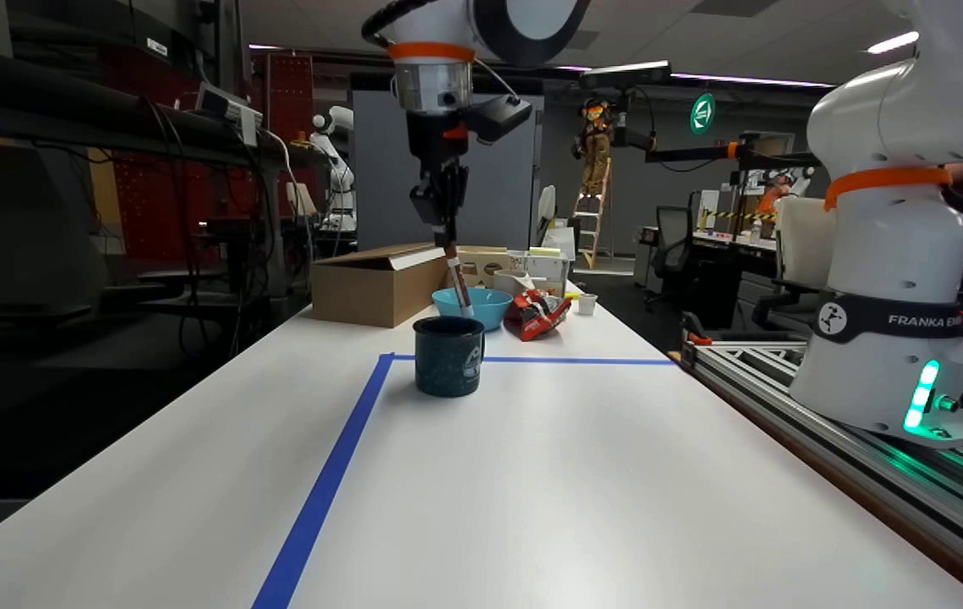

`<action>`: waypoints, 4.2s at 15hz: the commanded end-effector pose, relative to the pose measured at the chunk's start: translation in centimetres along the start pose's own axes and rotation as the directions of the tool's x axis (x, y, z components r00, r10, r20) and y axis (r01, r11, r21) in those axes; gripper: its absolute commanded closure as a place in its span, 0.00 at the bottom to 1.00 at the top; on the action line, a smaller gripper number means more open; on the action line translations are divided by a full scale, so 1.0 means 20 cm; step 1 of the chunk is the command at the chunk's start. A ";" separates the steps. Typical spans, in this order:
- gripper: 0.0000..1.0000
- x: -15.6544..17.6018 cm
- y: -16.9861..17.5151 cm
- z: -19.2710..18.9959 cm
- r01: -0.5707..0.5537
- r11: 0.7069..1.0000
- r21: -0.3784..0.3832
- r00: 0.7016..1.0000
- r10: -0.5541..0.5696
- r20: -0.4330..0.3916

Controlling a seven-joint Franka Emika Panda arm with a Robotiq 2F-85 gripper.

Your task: Put the marker on the table

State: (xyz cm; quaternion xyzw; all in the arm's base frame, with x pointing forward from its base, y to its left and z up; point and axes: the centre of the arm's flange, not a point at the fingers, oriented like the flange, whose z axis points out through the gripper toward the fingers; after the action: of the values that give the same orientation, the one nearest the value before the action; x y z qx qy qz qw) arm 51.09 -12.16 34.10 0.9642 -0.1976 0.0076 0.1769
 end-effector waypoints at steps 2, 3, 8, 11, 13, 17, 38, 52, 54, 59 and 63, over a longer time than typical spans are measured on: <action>0.96 -0.13 0.05 -0.32 -0.006 0.997 -0.070 1.000 0.004 -0.026; 0.96 -0.14 0.04 -0.37 -0.002 0.997 -0.079 1.000 0.000 -0.031; 0.96 -0.21 -0.12 -0.54 0.062 0.994 -0.089 0.996 -0.067 -0.057; 0.96 -0.21 -0.28 -0.54 0.127 0.988 -0.093 0.989 -0.133 -0.062; 0.96 -0.20 -0.38 -0.54 0.180 0.979 -0.096 0.980 -0.187 -0.071; 0.96 -0.16 -0.55 -0.53 0.302 0.949 -0.095 0.947 -0.310 -0.083; 0.96 -0.09 -1.06 0.15 0.770 0.619 -0.155 0.617 -0.784 -0.070; 0.96 -0.02 -1.17 0.43 0.845 0.523 -0.109 0.520 -0.852 -0.064; 0.96 0.01 -1.18 0.47 0.850 0.515 -0.111 0.511 -0.857 -0.063; 0.95 0.06 -1.20 0.55 0.852 0.507 -0.130 0.504 -0.862 -0.054; 0.60 0.08 -1.17 0.48 0.833 0.537 -0.134 0.534 -0.844 -0.058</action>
State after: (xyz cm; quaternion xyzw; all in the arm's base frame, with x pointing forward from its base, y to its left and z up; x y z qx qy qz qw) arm 60.29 4.10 16.08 0.9294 0.3033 -0.0406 0.2066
